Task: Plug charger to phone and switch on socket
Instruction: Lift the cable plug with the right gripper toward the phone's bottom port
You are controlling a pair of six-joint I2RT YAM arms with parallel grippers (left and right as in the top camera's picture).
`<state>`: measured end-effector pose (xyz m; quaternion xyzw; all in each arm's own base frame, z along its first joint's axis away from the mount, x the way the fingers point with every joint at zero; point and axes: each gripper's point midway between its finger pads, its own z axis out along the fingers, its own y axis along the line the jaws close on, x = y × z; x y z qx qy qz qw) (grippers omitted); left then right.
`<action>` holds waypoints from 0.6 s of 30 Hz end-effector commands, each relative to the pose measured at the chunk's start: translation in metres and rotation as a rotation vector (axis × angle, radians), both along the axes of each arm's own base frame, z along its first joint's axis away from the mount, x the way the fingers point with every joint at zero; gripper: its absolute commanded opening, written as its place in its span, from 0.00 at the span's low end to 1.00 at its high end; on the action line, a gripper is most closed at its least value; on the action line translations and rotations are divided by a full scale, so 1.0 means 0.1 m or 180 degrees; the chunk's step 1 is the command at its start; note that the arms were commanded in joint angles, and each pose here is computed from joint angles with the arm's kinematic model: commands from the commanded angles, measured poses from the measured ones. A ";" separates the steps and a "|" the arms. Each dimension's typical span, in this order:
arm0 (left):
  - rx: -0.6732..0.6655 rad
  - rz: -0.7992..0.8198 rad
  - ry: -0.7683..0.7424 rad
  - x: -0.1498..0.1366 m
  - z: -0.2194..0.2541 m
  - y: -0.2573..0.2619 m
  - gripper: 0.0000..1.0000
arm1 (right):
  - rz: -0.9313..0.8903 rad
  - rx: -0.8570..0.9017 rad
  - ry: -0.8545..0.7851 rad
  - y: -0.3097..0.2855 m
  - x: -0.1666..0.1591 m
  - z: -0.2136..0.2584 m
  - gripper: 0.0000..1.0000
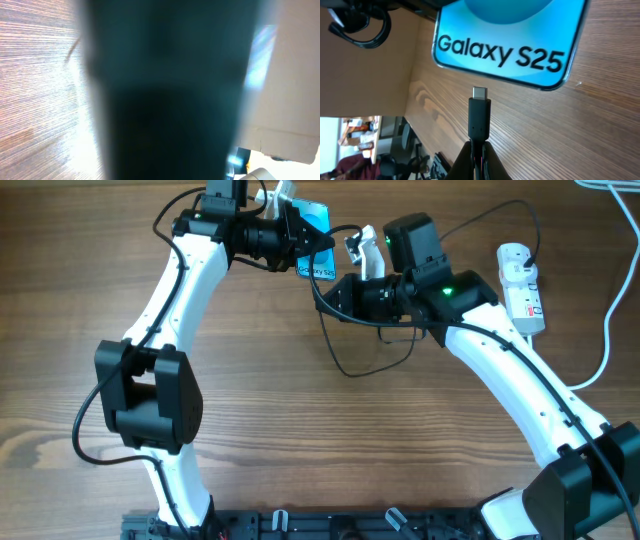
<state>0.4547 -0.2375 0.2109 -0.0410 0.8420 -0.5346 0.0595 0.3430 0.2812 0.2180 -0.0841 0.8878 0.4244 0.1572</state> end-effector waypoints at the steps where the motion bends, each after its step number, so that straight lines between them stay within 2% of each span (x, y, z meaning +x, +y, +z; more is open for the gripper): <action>1: -0.0052 -0.0046 -0.0018 -0.01 0.05 -0.05 0.04 | -0.0096 -0.0065 -0.0051 -0.03 0.03 0.00 0.04; 18: -0.0026 -0.0025 -0.0028 0.00 0.04 -0.04 0.04 | -0.0244 -0.0103 -0.0200 -0.05 0.17 0.03 0.04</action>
